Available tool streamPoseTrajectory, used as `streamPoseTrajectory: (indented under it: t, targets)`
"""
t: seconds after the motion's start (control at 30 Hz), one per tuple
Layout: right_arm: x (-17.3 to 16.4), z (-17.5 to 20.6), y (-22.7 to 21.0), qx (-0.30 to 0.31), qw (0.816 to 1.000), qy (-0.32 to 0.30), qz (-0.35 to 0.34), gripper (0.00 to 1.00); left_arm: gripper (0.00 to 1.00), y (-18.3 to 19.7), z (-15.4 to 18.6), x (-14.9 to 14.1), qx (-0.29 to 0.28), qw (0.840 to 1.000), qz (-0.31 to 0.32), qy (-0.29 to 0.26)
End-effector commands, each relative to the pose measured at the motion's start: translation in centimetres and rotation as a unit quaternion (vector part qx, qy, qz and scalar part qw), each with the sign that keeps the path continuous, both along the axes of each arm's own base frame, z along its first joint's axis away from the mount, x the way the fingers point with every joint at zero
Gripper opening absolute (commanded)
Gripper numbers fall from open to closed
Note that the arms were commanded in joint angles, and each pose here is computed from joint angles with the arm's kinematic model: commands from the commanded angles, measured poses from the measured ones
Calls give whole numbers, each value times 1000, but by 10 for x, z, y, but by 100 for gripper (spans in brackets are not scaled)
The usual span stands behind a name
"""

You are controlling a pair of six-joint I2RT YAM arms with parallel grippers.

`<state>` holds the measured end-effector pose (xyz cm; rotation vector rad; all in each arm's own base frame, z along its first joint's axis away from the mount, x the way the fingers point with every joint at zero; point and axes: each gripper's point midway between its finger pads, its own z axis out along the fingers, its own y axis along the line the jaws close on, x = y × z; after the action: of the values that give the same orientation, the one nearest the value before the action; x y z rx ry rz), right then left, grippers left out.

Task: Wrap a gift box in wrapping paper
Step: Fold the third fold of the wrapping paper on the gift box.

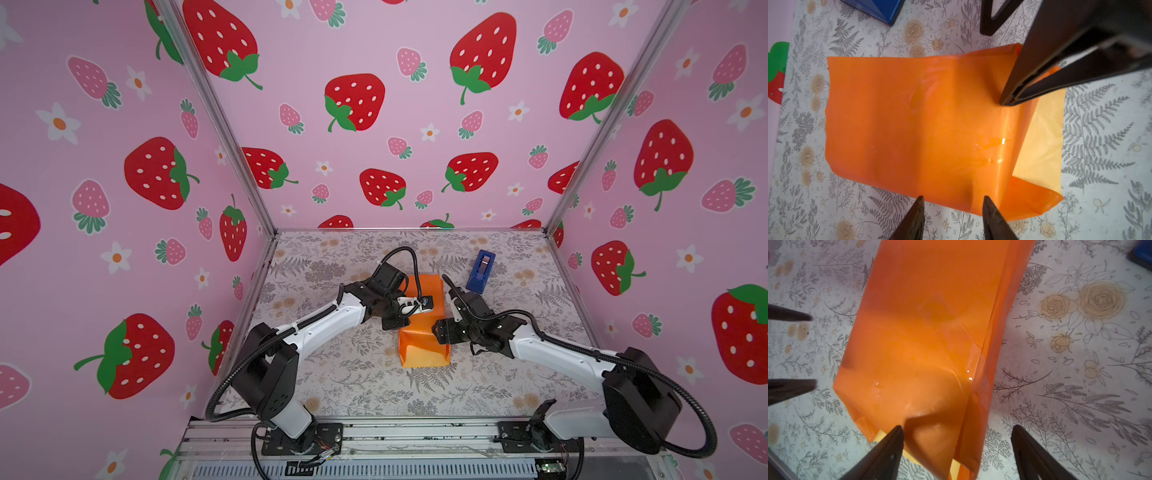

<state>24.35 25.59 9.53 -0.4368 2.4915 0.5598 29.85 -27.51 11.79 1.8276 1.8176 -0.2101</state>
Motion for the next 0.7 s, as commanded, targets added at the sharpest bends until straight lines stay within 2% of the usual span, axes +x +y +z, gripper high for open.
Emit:
streamPoseTrajectory:
  t: [0.0,0.23,0.67]
  targets:
    - [-8,10,3,28,999,-8,21,88,46,-13,1,1,-8,999,-35,-1]
    - [-13,-17,-6,11,1000,10,9,95,46,-15,-16,3,7,1000,-27,6]
    - [12,-33,-6,1,999,-8,-43,95,45,-12,-24,4,19,999,-25,12]
